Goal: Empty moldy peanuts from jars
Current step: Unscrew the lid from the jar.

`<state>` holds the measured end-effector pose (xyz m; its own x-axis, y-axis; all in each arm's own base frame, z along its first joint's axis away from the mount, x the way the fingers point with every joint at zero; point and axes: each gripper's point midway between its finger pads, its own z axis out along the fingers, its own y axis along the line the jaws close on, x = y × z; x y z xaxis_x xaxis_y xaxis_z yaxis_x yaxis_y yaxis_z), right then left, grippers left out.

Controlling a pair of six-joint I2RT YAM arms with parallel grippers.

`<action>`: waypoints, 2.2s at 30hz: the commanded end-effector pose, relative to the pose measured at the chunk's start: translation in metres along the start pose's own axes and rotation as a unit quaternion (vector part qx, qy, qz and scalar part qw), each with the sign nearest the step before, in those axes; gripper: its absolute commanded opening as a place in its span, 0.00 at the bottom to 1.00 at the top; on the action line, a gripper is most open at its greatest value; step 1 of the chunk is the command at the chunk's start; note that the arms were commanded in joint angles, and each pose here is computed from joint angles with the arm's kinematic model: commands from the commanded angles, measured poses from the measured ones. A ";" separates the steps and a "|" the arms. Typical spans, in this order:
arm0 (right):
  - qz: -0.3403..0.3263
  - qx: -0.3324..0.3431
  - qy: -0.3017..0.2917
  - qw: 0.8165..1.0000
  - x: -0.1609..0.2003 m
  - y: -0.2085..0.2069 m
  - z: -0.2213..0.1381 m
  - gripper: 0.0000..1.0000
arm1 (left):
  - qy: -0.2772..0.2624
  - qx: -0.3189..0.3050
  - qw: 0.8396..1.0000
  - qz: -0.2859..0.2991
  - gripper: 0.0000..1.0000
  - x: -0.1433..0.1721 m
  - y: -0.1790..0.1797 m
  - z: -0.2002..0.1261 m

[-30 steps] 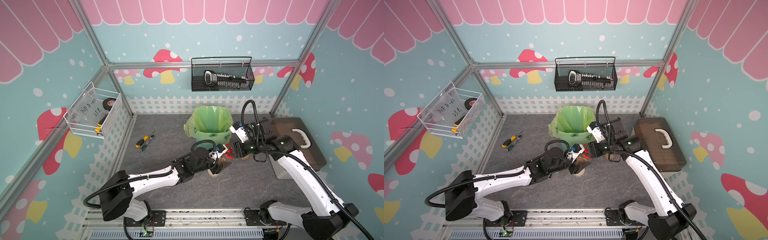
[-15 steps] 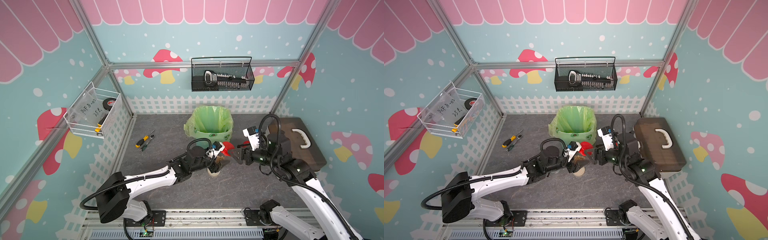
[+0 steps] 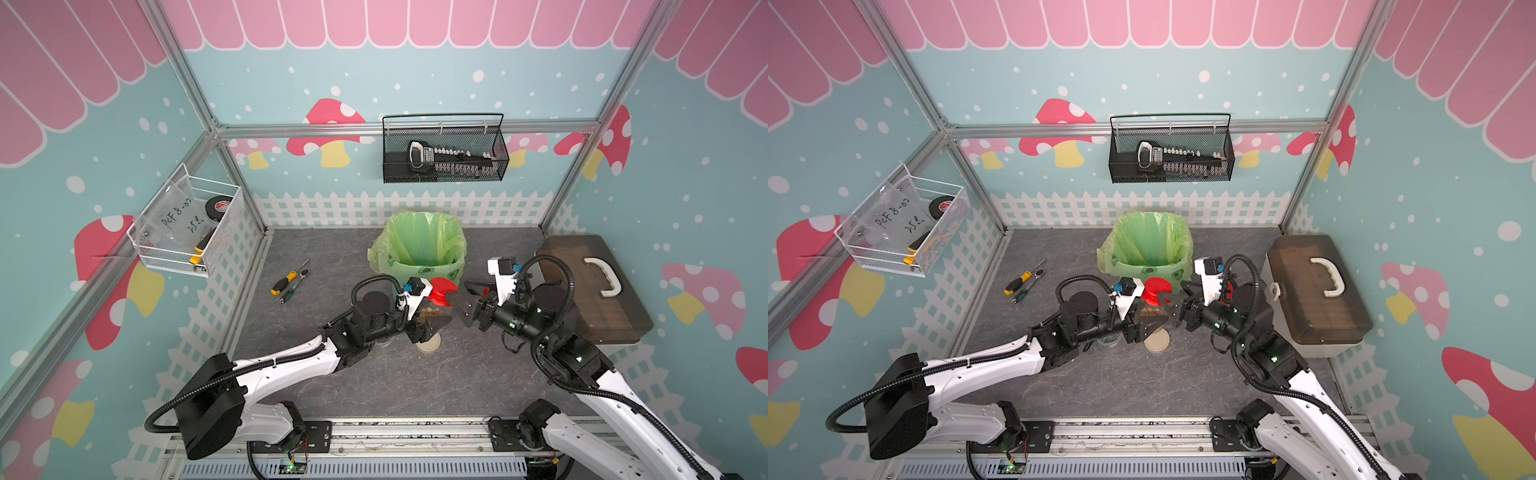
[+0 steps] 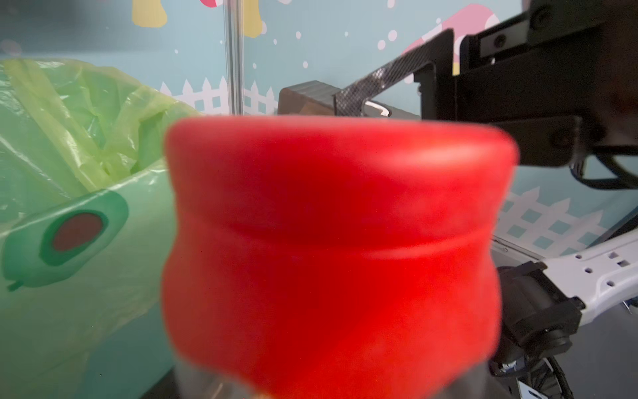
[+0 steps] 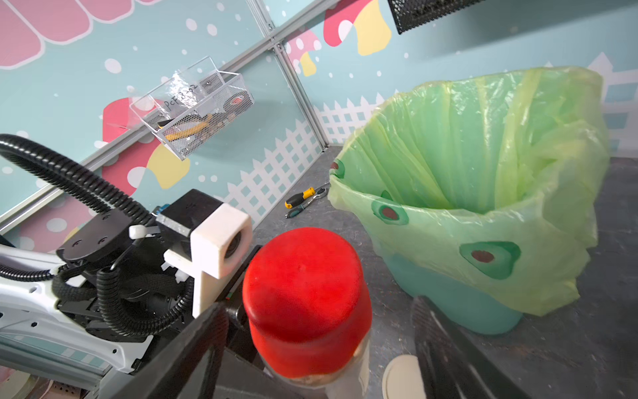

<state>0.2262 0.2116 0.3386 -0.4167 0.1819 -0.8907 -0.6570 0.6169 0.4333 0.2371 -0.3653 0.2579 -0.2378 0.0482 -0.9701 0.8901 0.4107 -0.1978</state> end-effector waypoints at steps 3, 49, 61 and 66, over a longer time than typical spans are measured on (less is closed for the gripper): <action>-0.043 -0.010 -0.036 0.998 -0.016 0.023 0.018 0.80 | -0.044 0.027 0.999 -0.013 0.68 -0.022 -0.006 -0.010; -0.087 -0.061 0.044 0.993 -0.013 0.070 0.056 0.77 | -0.099 0.070 0.992 -0.043 0.68 -0.044 -0.003 -0.059; -0.093 -0.024 0.042 0.994 -0.007 0.065 0.074 0.67 | -0.089 0.076 0.992 -0.043 0.68 -0.040 -0.005 -0.056; -0.089 -0.017 0.045 0.995 -0.007 0.064 0.077 0.74 | -0.089 0.077 0.992 -0.042 0.68 -0.040 -0.005 -0.057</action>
<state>0.2317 0.3049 0.3569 -0.3493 -0.0047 -0.9370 -0.7547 0.5941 0.2783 0.2209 -0.3164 0.2956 -0.2906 -0.1317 -0.9478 0.9096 0.2695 -0.3163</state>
